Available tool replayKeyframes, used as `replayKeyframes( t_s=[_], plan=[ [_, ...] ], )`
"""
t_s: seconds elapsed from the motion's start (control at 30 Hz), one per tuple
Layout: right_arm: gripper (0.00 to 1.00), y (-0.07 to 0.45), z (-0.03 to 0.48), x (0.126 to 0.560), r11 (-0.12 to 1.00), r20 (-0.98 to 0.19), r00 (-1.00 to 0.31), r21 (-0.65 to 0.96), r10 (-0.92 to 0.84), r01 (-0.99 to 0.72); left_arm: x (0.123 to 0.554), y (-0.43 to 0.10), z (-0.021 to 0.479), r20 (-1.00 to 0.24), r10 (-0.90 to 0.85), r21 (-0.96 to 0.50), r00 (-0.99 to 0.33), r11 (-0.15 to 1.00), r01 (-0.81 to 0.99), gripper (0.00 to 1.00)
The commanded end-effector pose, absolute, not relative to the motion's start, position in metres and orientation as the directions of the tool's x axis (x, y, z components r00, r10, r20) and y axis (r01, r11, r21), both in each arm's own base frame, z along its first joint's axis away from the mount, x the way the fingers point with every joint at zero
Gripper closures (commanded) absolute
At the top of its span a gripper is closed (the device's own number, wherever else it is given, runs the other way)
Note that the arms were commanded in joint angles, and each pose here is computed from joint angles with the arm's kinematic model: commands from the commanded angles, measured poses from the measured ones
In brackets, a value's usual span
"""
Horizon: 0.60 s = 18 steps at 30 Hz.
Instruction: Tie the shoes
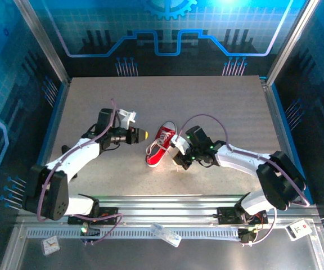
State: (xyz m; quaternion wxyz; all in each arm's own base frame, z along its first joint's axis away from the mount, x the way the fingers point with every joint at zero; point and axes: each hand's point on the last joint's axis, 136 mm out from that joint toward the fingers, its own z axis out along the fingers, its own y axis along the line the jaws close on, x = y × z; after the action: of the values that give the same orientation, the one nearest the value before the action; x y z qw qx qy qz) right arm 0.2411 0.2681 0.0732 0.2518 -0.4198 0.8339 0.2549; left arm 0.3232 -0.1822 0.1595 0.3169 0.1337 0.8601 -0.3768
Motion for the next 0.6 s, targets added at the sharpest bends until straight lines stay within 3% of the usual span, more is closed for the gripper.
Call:
replayKeyframes(
  t_s=[0.0, 0.2, 0.33, 0.57],
  plan=[
    [1.00, 0.273, 0.082, 0.238, 0.492, -0.637, -0.525, 0.250, -0.564, -0.834, 0.322, -0.184, 0.193, -0.778, 0.101, -0.424, -0.620, 0.644, 0.637, 0.58],
    [1.00, 0.279, 0.087, 0.234, 0.458, -0.642, -0.521, 0.283, -0.563, -0.843, 0.315, -0.201, 0.202, -0.862, 0.261, -0.269, -0.434, 0.489, 0.830, 0.55],
    [1.00, 0.279, 0.086, 0.237, 0.472, -0.632, -0.535, 0.288, -0.560, -0.833, 0.308, -0.215, 0.186, -0.879, 0.408, -0.090, -0.247, 0.367, 0.926, 0.45],
    [1.00, 0.281, 0.087, 0.253, 0.528, -0.620, -0.576, 0.289, -0.533, -0.799, 0.320, -0.226, 0.159, -0.849, 0.494, -0.050, -0.189, 0.281, 0.959, 0.44]
  ],
)
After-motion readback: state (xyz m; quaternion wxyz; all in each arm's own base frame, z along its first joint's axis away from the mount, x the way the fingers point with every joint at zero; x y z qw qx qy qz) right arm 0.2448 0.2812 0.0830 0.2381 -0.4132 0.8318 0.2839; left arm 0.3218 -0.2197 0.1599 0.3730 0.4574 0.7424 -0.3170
